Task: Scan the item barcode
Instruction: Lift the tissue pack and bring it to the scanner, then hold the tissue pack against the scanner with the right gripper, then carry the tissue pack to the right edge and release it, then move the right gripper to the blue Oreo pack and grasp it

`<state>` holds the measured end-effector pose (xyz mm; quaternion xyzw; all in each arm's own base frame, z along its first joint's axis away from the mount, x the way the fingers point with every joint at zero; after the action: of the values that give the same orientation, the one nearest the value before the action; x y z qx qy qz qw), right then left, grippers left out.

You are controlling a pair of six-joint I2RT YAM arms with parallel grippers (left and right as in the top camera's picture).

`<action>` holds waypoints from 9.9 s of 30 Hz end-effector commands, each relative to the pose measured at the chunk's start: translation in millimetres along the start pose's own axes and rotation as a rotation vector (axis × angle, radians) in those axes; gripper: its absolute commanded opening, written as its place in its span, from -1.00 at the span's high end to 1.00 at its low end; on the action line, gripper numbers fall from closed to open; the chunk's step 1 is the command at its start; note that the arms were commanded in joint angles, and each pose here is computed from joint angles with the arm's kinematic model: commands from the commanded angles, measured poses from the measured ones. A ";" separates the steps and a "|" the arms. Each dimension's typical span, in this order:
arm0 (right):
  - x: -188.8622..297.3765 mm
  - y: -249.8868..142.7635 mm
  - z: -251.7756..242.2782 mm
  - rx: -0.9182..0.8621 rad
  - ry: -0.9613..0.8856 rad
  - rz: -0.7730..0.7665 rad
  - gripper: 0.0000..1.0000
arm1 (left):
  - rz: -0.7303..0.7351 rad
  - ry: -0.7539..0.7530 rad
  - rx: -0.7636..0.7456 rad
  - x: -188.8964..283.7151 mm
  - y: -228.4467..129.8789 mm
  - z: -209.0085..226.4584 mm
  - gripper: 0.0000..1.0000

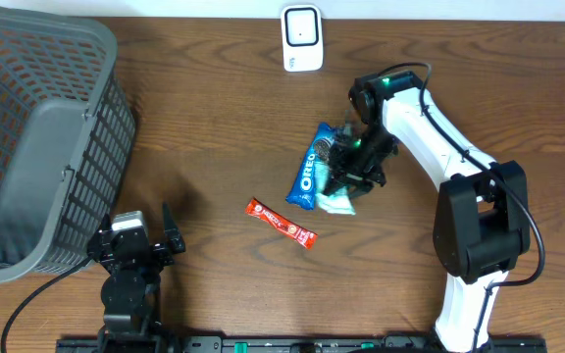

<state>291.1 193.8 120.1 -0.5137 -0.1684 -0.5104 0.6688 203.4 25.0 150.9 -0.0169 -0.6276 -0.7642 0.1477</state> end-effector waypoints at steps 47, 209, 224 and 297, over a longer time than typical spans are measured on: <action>20.6 -65.3 204.7 2.431 0.935 -0.644 0.98 | 0.032 0.004 -0.024 -3.1 -12.3 -1.2 -0.96; 256.1 64.8 -371.8 -1.496 -0.699 -1.026 0.97 | 0.032 0.004 -0.024 -3.1 -12.3 -1.2 -0.96; 254.6 69.4 -404.8 -1.323 -0.378 -0.899 -0.99 | 0.032 0.004 -0.024 -3.1 -12.3 -1.2 -0.96; -33.6 144.6 56.0 -0.201 -0.259 -0.700 -0.78 | 0.032 0.004 -0.024 -3.1 -12.3 -1.2 -0.96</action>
<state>418.5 253.6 55.7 -0.5352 -0.3618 -0.6597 0.3840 203.4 25.0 151.0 -0.0167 -0.6277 -0.7641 0.1476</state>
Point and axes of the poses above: each gripper's point midway between its finger pads, its own x axis back along the fingers, its own z axis along the line the jaws close on, y = z × x, the point moved 3 cm from there along x, back along the fingers, and after that the axes turned 11 degrees about -x, right-handed, at the moved point
